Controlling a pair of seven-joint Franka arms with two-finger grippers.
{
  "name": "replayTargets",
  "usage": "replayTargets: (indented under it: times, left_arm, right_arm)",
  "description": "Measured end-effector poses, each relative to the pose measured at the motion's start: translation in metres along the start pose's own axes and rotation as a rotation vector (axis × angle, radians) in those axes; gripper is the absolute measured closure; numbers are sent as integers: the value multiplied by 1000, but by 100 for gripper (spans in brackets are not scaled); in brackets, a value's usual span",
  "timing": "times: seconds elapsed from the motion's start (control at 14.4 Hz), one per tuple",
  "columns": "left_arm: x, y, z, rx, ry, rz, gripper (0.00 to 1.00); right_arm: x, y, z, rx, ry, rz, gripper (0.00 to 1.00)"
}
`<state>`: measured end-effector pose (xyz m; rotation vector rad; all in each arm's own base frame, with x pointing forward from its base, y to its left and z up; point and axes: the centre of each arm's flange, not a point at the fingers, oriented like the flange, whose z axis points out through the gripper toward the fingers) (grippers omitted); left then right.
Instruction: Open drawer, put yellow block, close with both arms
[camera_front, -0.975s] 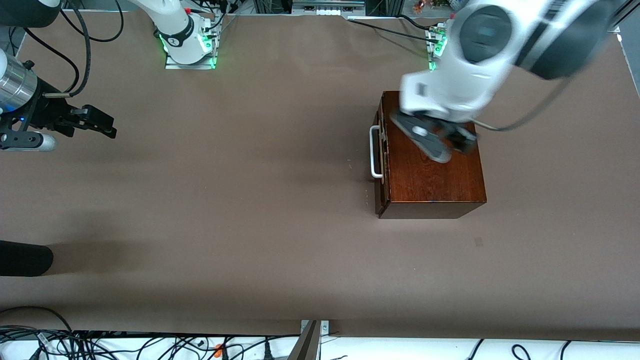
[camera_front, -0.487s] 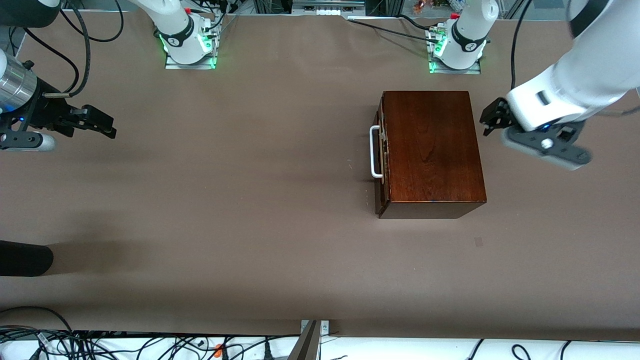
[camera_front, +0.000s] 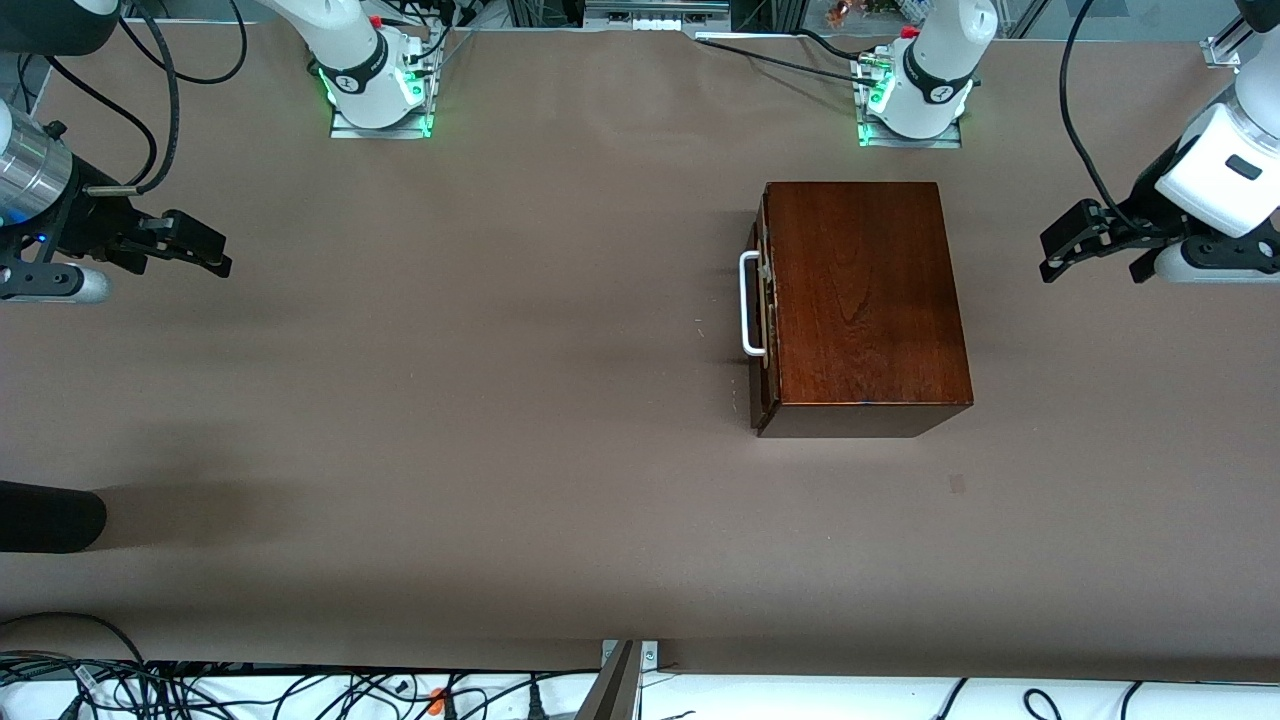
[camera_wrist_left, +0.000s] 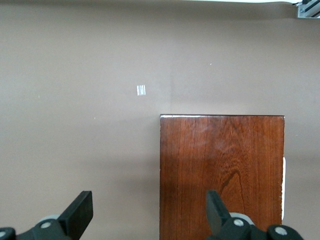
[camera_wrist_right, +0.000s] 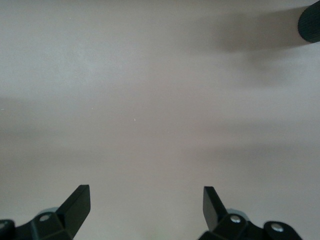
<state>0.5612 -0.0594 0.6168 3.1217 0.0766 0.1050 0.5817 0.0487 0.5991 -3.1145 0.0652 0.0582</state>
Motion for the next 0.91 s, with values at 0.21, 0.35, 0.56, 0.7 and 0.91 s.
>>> replayTargets:
  times: [0.21, 0.35, 0.56, 0.7, 0.91]
  left_arm:
    - [-4, 0, 7, 5, -18, -9, 0]
    - [-4, -2, 9, 18, -19, -8, 0]
    - [-4, -4, 9, 35, -20, 6, 0]
    - [-4, -4, 9, 36, -22, 7, 0]
    - [-4, -4, 10, 37, -24, 8, 0]
  right_arm:
    - [0, 0, 0, 0, 0, 0, 0]
    - [0, 0, 0, 0, 0, 0, 0]
    - [0, 0, 0, 0, 0, 0, 0]
    - [0, 0, 0, 0, 0, 0, 0]
    - [0, 0, 0, 0, 0, 0, 0]
